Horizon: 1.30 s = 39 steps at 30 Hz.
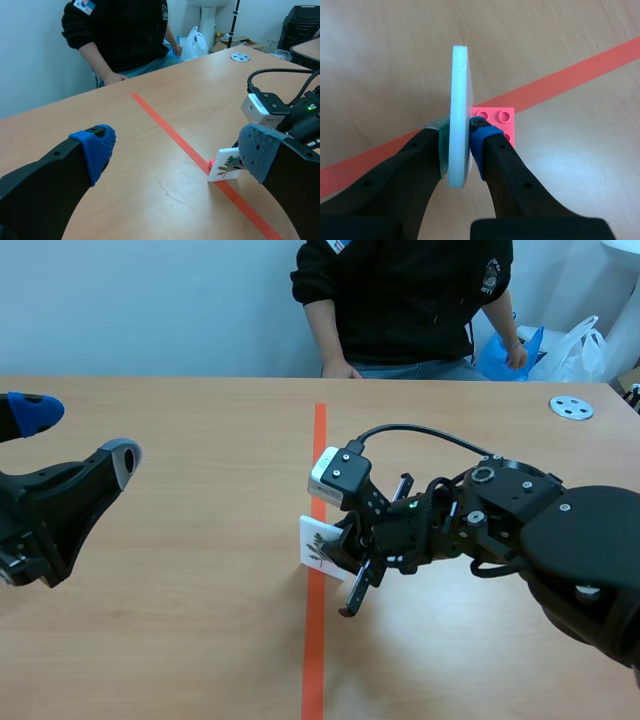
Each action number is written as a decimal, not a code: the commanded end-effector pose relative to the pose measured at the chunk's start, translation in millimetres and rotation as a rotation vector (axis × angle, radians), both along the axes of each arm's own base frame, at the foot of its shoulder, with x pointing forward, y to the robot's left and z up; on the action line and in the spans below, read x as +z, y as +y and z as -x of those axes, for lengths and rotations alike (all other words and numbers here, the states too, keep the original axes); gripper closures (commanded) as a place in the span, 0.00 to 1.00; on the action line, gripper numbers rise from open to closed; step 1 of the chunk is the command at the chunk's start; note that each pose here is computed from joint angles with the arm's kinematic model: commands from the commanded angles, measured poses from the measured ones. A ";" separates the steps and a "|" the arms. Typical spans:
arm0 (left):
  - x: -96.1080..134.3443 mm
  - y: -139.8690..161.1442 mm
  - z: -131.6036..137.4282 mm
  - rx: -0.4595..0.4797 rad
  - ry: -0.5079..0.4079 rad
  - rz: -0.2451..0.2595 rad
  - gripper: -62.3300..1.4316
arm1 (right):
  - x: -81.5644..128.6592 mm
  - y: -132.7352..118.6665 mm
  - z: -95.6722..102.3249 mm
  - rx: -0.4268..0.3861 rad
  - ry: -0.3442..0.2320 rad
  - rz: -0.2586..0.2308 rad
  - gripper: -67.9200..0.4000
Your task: Sort the leaf by its shape. The table is split by an orange tape line. A compound leaf with several leaflets goes to the left side, a simple leaf with one blade goes to the right side. Return to the home posture when a red brick is placed on the table.
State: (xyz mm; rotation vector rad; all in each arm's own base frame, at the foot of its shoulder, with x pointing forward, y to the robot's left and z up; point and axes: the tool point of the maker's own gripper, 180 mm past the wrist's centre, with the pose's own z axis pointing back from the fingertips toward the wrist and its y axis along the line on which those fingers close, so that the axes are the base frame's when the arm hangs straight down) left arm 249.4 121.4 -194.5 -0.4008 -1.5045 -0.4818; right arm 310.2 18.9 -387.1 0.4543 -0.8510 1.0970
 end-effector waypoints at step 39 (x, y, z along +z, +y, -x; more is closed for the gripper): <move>6.9 1.3 -1.9 0.008 -0.023 0.020 0.15 | 31.4 -312.1 -26.4 -1.173 -0.088 -0.241 0.94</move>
